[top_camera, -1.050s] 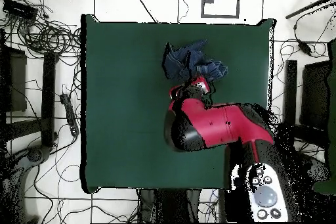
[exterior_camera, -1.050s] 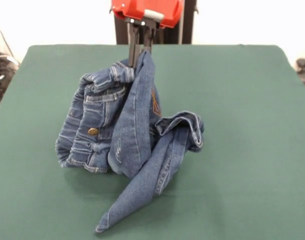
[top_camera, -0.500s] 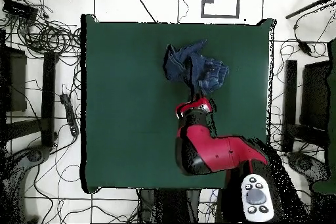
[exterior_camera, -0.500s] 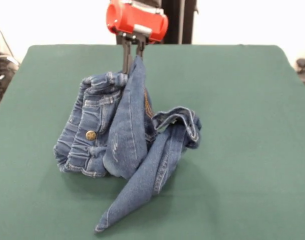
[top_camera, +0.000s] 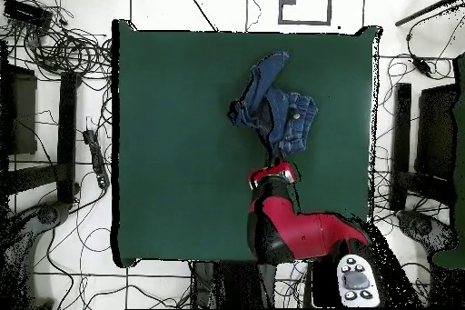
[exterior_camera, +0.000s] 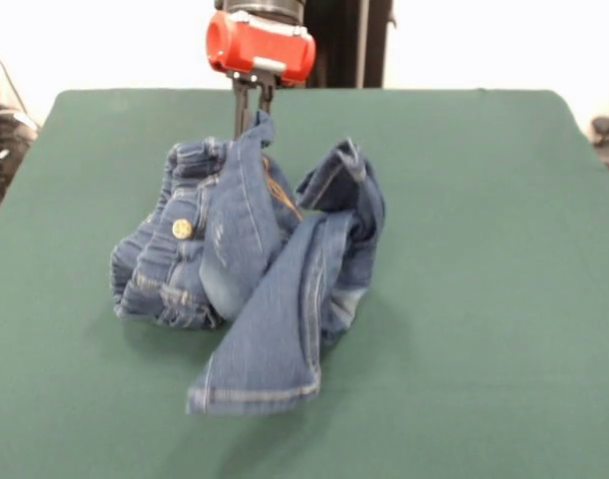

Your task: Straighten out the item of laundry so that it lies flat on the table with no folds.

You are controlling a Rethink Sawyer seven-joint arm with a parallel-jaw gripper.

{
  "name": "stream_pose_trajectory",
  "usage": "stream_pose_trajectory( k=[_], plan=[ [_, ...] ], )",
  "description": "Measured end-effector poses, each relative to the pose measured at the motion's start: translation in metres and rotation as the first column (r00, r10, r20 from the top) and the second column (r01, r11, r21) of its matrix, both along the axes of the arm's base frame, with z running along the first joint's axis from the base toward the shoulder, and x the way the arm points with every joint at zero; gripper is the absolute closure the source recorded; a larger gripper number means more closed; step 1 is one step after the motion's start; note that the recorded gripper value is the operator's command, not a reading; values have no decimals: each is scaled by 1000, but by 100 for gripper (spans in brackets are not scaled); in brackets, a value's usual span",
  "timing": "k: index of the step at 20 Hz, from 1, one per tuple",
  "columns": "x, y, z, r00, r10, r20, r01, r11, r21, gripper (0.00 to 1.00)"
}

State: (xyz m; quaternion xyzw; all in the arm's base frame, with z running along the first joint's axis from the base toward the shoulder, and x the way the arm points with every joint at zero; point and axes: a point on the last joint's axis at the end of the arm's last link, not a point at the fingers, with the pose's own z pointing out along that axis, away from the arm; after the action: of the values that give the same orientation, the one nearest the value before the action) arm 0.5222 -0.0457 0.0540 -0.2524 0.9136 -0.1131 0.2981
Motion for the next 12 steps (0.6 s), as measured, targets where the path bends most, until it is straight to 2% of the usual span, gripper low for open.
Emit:
stream_pose_trajectory(
  k=[6, 12],
  plan=[
    [-24, -3, 20, 997, -42, -68, 41, 999, -22, 100],
    [-31, -2, 34, 996, -52, -67, 50, 998, -25, 100]
  ],
)
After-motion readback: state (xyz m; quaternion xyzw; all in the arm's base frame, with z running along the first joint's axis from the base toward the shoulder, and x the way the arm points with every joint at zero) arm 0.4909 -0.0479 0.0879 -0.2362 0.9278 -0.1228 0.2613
